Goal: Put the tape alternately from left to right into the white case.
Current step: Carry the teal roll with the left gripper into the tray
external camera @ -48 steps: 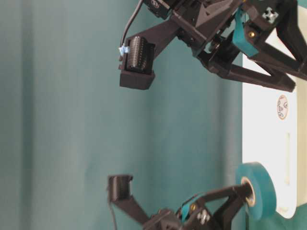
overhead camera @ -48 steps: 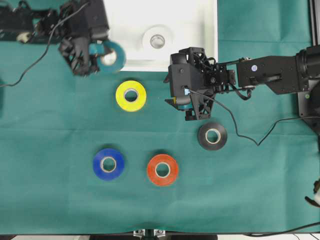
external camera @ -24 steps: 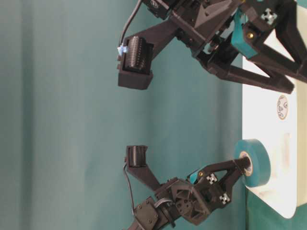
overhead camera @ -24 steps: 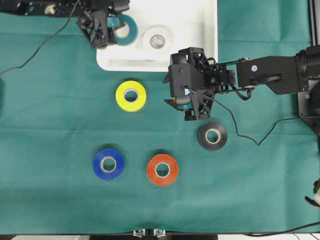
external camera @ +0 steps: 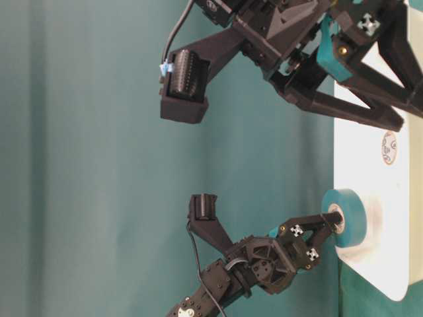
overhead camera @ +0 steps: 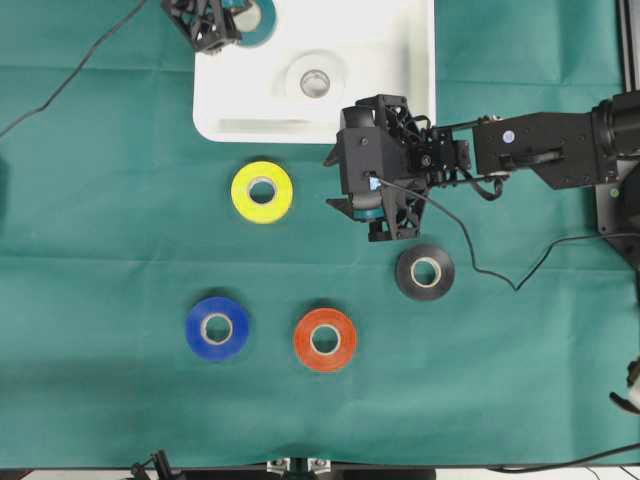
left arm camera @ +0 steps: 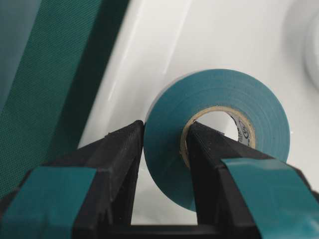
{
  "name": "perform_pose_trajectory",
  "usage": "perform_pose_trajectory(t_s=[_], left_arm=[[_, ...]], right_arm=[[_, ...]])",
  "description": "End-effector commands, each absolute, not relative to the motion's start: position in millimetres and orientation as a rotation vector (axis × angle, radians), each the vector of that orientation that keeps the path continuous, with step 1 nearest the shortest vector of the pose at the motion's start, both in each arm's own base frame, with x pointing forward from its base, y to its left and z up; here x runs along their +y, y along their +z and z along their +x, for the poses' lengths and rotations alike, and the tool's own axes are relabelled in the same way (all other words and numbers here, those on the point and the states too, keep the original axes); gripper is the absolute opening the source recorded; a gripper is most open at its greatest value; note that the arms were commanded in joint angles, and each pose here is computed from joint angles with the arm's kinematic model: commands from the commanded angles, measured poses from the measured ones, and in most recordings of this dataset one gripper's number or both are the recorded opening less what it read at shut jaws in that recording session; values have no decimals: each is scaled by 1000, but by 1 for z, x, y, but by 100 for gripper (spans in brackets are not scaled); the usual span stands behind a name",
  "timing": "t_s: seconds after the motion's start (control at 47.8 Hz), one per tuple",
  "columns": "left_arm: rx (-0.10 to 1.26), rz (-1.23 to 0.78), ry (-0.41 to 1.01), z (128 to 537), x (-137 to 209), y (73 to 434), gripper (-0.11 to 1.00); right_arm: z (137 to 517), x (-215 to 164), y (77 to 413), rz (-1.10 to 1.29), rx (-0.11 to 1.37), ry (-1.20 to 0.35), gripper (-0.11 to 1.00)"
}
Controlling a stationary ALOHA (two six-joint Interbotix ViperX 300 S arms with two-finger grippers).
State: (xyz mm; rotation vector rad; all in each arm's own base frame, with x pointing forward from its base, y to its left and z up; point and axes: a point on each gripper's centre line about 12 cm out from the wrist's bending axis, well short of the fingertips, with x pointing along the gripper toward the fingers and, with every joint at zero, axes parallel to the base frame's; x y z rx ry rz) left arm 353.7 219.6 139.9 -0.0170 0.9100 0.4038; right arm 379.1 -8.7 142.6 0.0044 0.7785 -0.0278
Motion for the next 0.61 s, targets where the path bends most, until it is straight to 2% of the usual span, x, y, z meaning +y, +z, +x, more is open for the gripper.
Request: perform_pose_trajectory(t_s=[0.0,0.439,0.502,0.585], left_arm=[[874,-5,412,358,222,152,-3],[888,-5,407,355,220,150,-3],[885,-4,407,354,220,152,4],[882,-4,407,353,219,154,18]], right_arm=[[381,-8,152,4,746,-25,67],[380,-8,151,6,749,-27,67],[380,-9,151,5,751,-27,67],[380,-8,151,6,749,-26,67]])
